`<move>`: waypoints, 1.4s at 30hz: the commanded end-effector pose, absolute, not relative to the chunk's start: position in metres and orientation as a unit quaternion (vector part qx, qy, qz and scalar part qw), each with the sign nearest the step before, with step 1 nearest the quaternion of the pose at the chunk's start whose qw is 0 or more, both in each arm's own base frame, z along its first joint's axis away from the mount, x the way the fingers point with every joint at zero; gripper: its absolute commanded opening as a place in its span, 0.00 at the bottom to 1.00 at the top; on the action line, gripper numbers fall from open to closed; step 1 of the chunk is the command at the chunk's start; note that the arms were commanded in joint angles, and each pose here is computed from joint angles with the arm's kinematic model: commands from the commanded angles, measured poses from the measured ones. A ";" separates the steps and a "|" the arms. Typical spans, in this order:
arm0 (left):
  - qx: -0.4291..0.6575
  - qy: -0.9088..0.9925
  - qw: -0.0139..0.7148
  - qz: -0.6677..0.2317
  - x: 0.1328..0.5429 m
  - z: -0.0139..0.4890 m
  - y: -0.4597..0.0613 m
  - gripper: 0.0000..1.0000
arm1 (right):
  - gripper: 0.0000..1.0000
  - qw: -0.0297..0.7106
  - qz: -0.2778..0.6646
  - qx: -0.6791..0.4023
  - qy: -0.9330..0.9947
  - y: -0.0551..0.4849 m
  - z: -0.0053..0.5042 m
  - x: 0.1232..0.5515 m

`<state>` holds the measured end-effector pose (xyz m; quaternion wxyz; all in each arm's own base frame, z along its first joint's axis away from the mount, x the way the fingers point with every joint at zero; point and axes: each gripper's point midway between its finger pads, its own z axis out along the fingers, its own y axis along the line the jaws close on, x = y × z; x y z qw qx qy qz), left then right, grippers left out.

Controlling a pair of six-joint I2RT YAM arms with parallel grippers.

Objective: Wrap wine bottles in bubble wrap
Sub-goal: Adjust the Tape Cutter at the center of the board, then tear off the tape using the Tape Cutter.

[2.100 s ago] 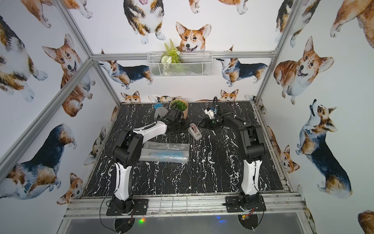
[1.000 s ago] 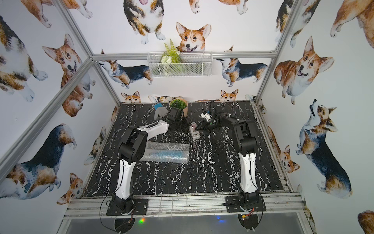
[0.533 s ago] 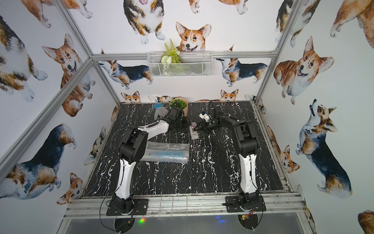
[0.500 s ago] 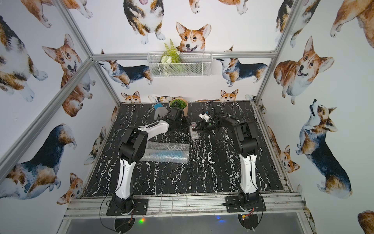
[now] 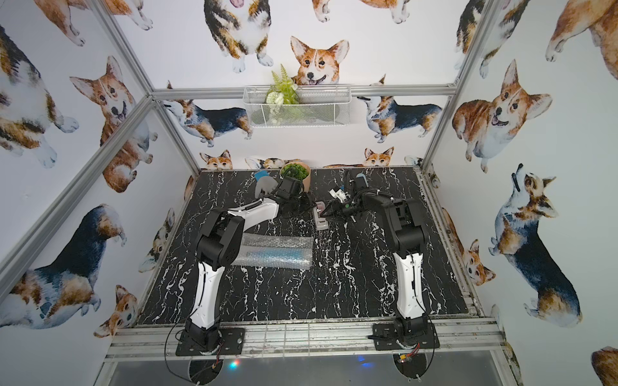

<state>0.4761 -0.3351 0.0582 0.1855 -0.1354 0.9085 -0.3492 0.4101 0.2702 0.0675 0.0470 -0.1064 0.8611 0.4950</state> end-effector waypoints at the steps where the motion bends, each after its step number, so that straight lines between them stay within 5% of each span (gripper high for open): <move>1: -0.142 0.926 0.132 -0.323 0.455 0.032 -0.330 0.28 | 0.48 0.039 0.512 -0.106 0.851 0.275 0.069 0.410; 21: -0.139 0.929 0.124 -0.321 0.452 0.026 -0.329 0.27 | 0.45 0.027 0.569 -0.073 0.818 0.288 0.070 0.410; 31: -0.138 0.929 0.121 -0.320 0.452 0.024 -0.328 0.27 | 0.22 0.022 0.568 -0.065 0.820 0.286 0.067 0.406; 42: -0.137 0.930 0.117 -0.321 0.453 0.022 -0.328 0.27 | 0.13 0.027 0.575 -0.059 0.816 0.285 0.071 0.402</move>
